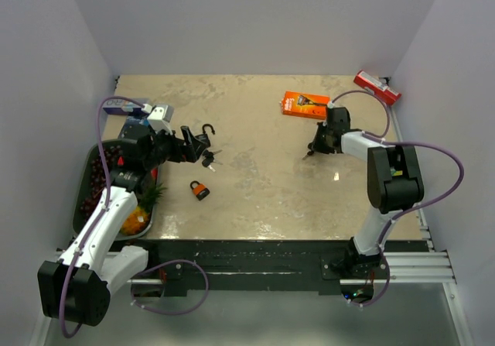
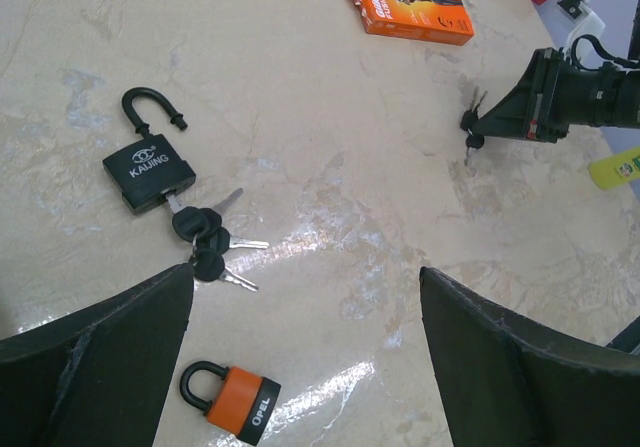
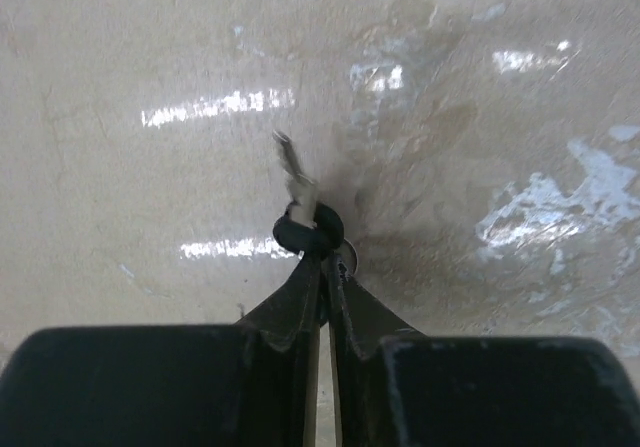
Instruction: Unlock with the key
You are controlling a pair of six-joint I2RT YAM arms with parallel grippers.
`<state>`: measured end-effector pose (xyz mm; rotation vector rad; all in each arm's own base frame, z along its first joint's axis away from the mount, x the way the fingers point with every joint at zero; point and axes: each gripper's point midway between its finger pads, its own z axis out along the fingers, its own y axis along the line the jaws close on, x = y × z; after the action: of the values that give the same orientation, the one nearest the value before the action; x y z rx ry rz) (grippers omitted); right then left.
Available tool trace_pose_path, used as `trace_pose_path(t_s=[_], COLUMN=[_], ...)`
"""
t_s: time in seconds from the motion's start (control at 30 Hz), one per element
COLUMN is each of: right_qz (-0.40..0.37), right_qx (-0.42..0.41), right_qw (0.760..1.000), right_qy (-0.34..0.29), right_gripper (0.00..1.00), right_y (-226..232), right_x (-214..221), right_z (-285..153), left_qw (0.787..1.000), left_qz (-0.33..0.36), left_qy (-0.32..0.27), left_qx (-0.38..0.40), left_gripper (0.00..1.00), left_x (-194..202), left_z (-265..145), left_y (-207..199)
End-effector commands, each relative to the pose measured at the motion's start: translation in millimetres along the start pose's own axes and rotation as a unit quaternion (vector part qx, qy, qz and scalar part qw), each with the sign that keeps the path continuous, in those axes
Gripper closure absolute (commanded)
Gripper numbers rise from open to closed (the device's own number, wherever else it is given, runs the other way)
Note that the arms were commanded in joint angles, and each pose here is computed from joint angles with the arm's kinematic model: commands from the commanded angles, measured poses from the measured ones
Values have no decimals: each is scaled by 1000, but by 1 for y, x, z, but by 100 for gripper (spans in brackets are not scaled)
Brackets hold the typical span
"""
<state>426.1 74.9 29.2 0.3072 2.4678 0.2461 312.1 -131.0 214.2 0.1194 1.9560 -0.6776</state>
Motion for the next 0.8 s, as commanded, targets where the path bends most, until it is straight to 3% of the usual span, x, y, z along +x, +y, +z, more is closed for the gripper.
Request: trace_pose_path(t_s=[0.0, 0.17, 0.53, 0.77], right_qz=[1, -2, -12, -18], right_qx=[-35, -45, -123, -157], right_qw=[999, 999, 992, 987], right_qy=[11, 15, -28, -17], right_gripper=[95, 100, 100, 100], right_y=[10, 13, 41, 59], right_x=[12, 16, 3, 13], right_z=[-10, -8, -34, -45], left_qw=[1000, 1000, 1000, 999], left_qz=[16, 16, 13, 9], left_qy=[-23, -21, -15, -10], left_qx=[11, 11, 17, 43], left_gripper=[2, 2, 2, 2], left_x=[-11, -10, -7, -4], left_z=[0, 0, 3, 6], left_y=[-3, -2, -3, -11])
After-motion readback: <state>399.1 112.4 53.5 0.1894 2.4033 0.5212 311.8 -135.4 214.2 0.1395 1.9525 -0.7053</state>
